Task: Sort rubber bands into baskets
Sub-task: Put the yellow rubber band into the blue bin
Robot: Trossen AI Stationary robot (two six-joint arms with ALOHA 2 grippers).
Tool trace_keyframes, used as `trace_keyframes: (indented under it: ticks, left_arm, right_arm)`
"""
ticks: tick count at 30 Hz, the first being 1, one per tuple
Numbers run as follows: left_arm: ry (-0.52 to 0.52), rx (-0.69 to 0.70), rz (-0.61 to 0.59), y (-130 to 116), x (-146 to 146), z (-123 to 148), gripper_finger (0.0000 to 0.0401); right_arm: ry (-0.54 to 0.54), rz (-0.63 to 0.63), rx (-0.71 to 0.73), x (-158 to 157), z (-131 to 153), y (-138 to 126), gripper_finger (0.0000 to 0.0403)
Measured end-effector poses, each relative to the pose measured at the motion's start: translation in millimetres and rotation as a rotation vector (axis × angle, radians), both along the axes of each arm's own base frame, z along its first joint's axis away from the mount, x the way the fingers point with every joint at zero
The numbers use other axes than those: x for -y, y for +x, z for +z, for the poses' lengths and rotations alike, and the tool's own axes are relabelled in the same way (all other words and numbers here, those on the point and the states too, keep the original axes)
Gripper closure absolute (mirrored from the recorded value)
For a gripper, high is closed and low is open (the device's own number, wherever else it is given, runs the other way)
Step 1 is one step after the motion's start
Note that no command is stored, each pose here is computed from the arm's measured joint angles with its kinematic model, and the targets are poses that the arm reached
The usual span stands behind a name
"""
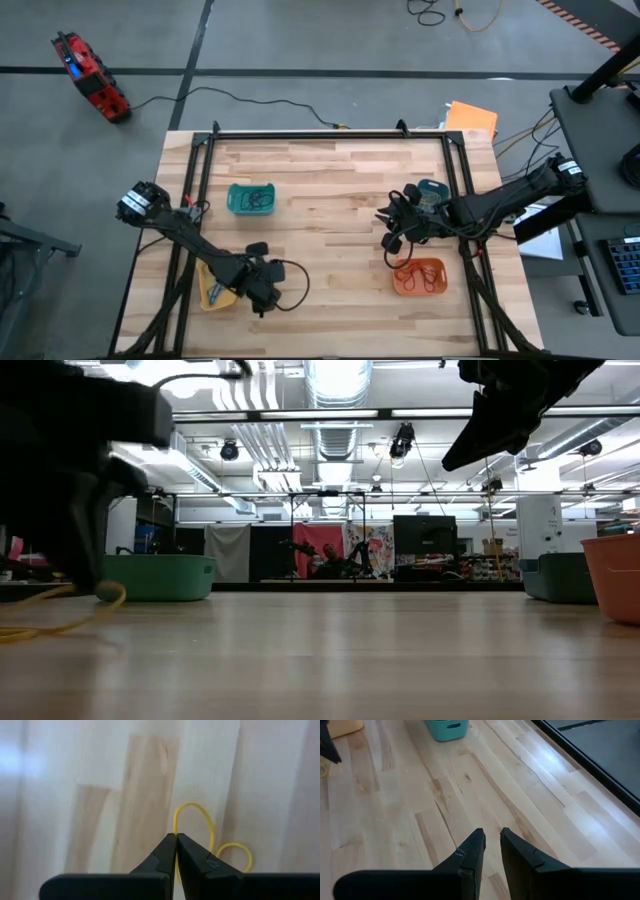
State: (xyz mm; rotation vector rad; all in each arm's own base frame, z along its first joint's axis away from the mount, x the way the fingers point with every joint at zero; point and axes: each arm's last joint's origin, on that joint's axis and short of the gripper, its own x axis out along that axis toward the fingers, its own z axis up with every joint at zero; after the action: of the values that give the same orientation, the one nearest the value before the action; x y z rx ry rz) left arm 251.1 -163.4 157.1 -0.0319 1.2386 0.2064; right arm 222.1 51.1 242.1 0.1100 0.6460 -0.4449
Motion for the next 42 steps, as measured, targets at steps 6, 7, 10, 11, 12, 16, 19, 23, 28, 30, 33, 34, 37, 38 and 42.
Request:
trace_keyframes:
  ticks: [6, 7, 10, 11, 12, 16, 19, 23, 28, 30, 33, 34, 37, 38, 42]
  left_arm:
    - [0.078, 0.128, -0.014, 0, -5, 23, 0.0401]
    - [0.088, 0.149, -0.015, 0, -7, 27, 0.0401]
    - [0.118, 0.215, -0.007, -2, -11, 40, 0.0401]
    - [0.128, 0.233, -0.006, -2, -13, 44, 0.0401]
    - [0.139, 0.249, -0.003, -3, -14, 47, 0.0401]
    - [0.177, 0.314, 0.016, -3, -21, 59, 0.0401]
    - [0.197, 0.364, 0.017, 0, -23, 64, 0.0401]
    - [0.232, 0.440, -0.038, 8, -21, 69, 0.0401]
    - [0.259, 0.515, -0.111, 22, -26, 76, 0.0401]
    - [0.279, 0.540, -0.140, 28, -29, 79, 0.0401]
    - [0.314, 0.582, -0.184, 35, -32, 84, 0.0401]
    - [0.324, 0.598, -0.197, 37, -32, 86, 0.0401]
    - [0.326, 0.639, -0.236, 42, -34, 90, 0.0401]
    - [0.313, 0.649, -0.257, 44, -34, 91, 0.0401]
    - [0.289, 0.699, -0.325, 48, -34, 96, 0.0401]
  right_arm:
    - [-0.023, 0.042, 0.032, -3, -19, 4, 0.0346]
    - [-0.024, 0.062, 0.049, -4, -24, 7, 0.0346]
    - [-0.042, 0.144, 0.116, -7, -34, 14, 0.0346]
    - [-0.058, 0.174, 0.143, -8, -36, 16, 0.0346]
    - [-0.075, 0.195, 0.176, -9, -37, 20, 0.0346]
    - [-0.163, 0.275, 0.288, -16, -38, 33, 0.0346]
    - [-0.201, 0.351, 0.325, -20, -38, 45, 0.0343]
    - [-0.228, 0.391, 0.326, -26, -39, 61, 0.0317]
    - [-0.207, 0.471, 0.324, -35, -39, 83, 0.0266]
    - [-0.192, 0.528, 0.326, -39, -39, 90, 0.0244]
    - [-0.173, 0.591, 0.325, -44, -41, 98, 0.0216]
    - [-0.171, 0.592, 0.322, -44, -42, 100, 0.0207]
    - [-0.157, 0.579, 0.323, -45, -43, 106, 0.0188]
    - [-0.154, 0.575, 0.323, -44, -43, 108, 0.0183]
    - [-0.152, 0.566, 0.325, -42, -43, 113, 0.0166]
